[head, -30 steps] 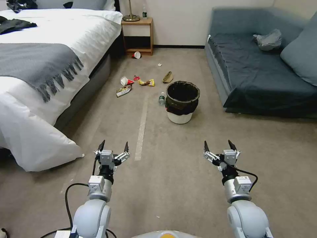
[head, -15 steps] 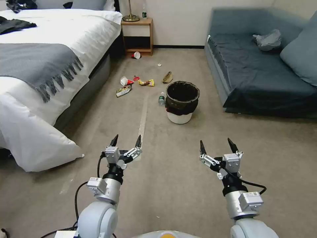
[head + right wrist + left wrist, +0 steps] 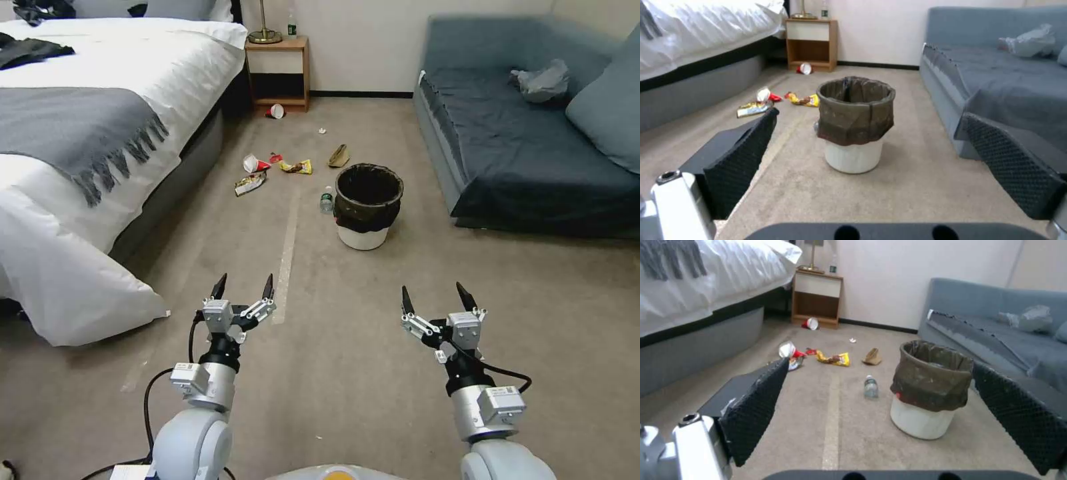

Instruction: Pick up the trash can from the floor.

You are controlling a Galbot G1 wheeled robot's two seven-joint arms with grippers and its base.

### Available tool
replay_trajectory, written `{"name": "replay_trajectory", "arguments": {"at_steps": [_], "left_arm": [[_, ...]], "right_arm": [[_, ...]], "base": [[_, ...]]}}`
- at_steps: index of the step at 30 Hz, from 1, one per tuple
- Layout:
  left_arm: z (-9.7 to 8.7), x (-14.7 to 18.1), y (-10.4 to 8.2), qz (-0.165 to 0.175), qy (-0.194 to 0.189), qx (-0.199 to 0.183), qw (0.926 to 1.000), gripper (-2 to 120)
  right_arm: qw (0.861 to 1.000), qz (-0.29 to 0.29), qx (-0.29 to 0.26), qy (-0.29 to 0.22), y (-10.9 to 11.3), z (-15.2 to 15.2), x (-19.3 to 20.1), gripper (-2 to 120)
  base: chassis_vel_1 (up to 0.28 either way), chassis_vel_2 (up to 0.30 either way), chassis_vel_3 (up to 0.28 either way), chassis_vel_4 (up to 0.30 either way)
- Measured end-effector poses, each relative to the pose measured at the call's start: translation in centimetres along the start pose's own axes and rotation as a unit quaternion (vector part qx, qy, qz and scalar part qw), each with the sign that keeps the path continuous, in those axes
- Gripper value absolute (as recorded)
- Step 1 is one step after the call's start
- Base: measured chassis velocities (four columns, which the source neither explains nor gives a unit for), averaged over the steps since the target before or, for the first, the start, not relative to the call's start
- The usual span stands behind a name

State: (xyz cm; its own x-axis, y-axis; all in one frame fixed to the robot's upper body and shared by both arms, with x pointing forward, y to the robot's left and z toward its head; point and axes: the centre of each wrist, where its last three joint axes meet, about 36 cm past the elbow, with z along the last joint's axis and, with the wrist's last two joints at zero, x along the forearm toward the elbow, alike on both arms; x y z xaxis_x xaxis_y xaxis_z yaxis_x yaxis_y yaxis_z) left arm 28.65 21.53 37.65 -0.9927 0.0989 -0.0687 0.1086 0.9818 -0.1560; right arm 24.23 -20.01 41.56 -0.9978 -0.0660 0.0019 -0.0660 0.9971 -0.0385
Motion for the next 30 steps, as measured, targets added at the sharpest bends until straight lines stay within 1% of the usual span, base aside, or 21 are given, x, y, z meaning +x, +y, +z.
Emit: {"name": "replay_trajectory", "arguments": {"at_steps": [14,19,21,28,30], "left_arm": [[0.0,0.0,-0.2,0.003,0.002,-0.001,1.0,100],[0.1,0.1,-0.2,0.003,0.004,0.0,1.0,100],[0.1,0.2,-0.2,0.003,0.005,0.0,1.0,100],[0.2,0.2,-0.2,0.0,0.006,0.001,1.0,100],[0.4,0.1,-0.2,-0.001,-0.003,0.005,1.0,100]], "right_arm": [[1.0,-0.003,0.004,-0.012,-0.2,0.4,0.0,100],[1.0,-0.003,-0.001,-0.019,-0.2,0.9,-0.1,100],[0.999,-0.011,-0.005,-0.034,-0.4,1.2,-0.5,100],[0.999,-0.029,-0.012,-0.043,-0.6,1.5,-0.7,100],[0.998,-0.036,-0.014,-0.044,-0.6,1.9,-0.6,100]], "base": [[-0.004,-0.003,-0.003,-0.002],[-0.062,-0.059,-0.065,-0.082],[-0.073,-0.075,-0.083,-0.097],[-0.082,-0.087,-0.086,-0.09],[-0.106,-0.098,-0.108,-0.102]]}}
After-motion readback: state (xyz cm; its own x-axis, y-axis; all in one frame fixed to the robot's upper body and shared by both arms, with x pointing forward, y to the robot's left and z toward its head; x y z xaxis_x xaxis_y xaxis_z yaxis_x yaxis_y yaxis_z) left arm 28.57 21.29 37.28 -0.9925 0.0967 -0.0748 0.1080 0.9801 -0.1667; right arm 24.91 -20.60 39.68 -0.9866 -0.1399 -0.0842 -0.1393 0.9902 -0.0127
